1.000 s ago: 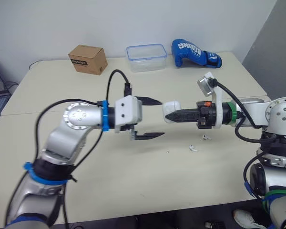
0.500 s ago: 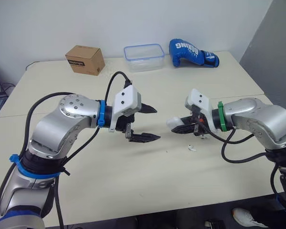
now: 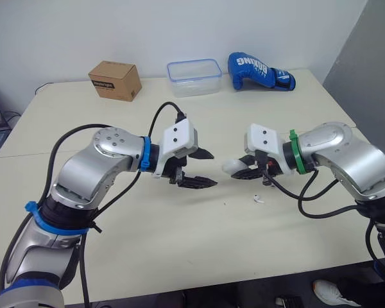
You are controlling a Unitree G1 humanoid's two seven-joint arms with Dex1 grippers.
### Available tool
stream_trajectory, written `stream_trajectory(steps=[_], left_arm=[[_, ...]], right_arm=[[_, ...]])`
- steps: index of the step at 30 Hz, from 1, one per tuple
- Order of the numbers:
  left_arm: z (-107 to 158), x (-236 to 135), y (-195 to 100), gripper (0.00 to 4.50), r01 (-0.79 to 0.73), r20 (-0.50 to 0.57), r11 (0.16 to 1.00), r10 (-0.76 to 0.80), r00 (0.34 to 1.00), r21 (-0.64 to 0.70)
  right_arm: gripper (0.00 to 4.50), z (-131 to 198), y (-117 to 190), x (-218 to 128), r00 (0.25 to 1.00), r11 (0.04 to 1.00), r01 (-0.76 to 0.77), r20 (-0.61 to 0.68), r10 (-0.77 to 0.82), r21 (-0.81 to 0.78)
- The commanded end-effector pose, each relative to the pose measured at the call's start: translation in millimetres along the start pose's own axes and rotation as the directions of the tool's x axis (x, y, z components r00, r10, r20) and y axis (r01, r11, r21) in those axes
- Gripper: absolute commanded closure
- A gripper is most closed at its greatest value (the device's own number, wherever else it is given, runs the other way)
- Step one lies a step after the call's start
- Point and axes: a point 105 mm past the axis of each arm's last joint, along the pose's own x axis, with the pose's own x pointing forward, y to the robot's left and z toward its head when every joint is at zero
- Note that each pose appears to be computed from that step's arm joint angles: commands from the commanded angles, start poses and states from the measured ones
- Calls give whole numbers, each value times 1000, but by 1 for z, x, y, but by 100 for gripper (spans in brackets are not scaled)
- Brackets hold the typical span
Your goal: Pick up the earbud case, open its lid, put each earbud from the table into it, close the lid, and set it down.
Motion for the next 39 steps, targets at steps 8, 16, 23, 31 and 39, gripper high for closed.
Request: stream_trajectory(steps=[8,16,23,31,39], left_arm=[[9,17,10,151,-19,13,997,18,1000,75],[4,22,10,151,-8,-5,997,8,1000,71],[5,25,10,151,0,-7,997,1,1000,73],[6,25,11,151,-2,-9,997,2,1000,71],[7,27,6,321,22,-9,998,-21,1000,53]], right_arm=[[366,15,6,0,999,993,-43,-15,41,-109],[366,17,5,3,999,990,-44,-27,40,-133],[366,19,3,5,999,988,-43,-36,38,-146],[366,16,3,5,998,989,-43,-48,36,-144],[366,15,1,6,998,990,-39,-53,32,-137]])
